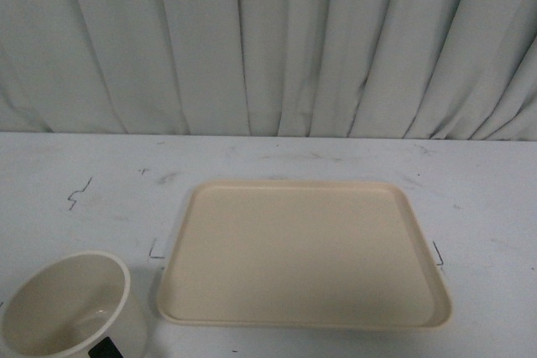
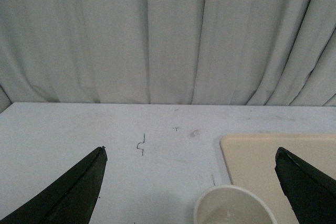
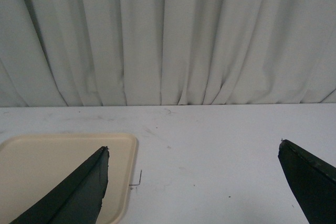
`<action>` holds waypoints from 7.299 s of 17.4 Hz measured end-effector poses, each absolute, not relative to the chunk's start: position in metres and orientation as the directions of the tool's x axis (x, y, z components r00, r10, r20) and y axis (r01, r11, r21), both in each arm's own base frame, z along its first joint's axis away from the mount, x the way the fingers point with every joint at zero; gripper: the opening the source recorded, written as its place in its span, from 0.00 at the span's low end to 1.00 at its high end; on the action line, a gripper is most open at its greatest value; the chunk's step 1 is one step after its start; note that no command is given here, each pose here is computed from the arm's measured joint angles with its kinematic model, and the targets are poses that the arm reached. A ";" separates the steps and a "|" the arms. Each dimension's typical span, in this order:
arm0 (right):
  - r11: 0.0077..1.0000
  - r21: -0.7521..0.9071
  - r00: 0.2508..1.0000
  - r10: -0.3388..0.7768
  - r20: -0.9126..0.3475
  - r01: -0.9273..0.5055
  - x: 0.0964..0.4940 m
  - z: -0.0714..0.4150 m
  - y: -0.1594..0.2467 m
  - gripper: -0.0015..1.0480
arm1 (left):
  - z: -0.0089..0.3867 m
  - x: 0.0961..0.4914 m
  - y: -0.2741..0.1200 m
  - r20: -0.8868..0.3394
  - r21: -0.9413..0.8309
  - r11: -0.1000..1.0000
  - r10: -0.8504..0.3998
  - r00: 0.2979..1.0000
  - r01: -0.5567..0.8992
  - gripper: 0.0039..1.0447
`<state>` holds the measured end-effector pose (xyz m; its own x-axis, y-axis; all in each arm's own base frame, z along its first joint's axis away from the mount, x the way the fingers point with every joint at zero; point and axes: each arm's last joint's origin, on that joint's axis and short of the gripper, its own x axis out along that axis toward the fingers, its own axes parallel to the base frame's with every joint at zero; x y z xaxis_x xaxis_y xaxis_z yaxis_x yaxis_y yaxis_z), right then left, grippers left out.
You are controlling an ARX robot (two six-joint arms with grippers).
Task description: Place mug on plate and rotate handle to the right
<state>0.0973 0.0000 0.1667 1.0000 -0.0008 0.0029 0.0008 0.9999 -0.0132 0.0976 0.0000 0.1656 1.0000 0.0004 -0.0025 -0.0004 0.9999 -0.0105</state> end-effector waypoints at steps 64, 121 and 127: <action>1.000 -0.011 1.000 0.000 0.003 0.000 0.097 0.167 0.000 0.94 | 0.172 0.344 -0.141 -0.858 0.087 0.958 -0.067 0.509 0.274 0.03; 1.000 -0.011 1.000 0.000 0.003 0.000 0.097 0.167 0.000 0.94 | 0.170 0.114 0.000 0.010 -0.014 1.000 0.001 1.000 -0.001 0.01; 1.000 -0.011 1.000 0.000 0.003 0.000 0.097 0.167 0.000 0.94 | 0.169 0.111 0.000 0.010 -0.014 1.000 0.002 1.000 -0.001 0.01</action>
